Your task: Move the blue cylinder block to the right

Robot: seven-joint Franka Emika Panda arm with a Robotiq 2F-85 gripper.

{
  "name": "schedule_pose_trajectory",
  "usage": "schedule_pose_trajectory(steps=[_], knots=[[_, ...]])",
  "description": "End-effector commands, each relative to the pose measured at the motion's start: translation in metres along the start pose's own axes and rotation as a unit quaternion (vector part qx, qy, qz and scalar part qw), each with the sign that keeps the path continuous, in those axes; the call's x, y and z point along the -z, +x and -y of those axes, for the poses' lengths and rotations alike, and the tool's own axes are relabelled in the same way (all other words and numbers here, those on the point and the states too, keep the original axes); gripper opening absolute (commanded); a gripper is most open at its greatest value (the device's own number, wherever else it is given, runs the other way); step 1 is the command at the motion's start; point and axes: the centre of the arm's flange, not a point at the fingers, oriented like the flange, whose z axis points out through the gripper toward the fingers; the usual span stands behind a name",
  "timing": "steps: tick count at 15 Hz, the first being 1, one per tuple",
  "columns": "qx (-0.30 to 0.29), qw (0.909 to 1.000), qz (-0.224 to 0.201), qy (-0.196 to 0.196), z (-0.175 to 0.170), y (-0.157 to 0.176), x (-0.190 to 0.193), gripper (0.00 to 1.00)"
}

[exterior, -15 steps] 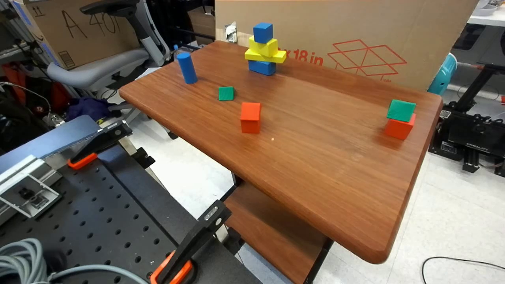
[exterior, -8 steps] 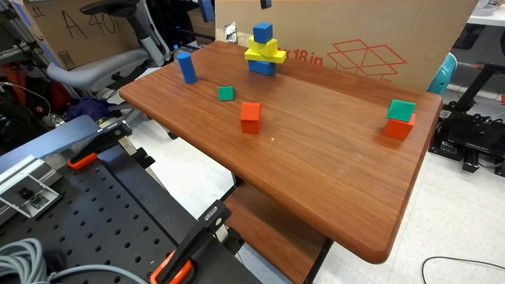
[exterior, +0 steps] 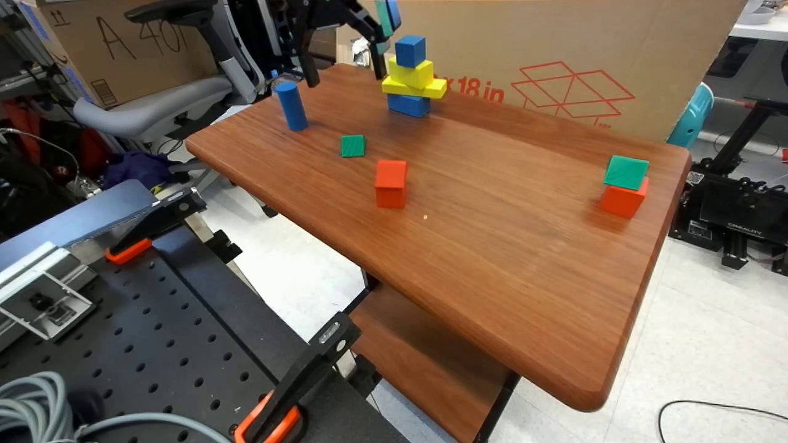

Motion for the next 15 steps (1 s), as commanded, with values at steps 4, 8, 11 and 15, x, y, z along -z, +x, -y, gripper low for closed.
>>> schedule_pose_trajectory(steps=[4,8,11,15], knots=[[0.011,0.9990,-0.034,0.027,0.045,-0.009,-0.001,1.00],[0.011,0.9973,-0.037,0.063,0.048,-0.009,0.009,1.00],[0.011,0.9954,-0.029,0.090,0.051,0.001,0.010,1.00],[0.011,0.9943,-0.020,0.105,0.056,0.018,0.004,1.00]])
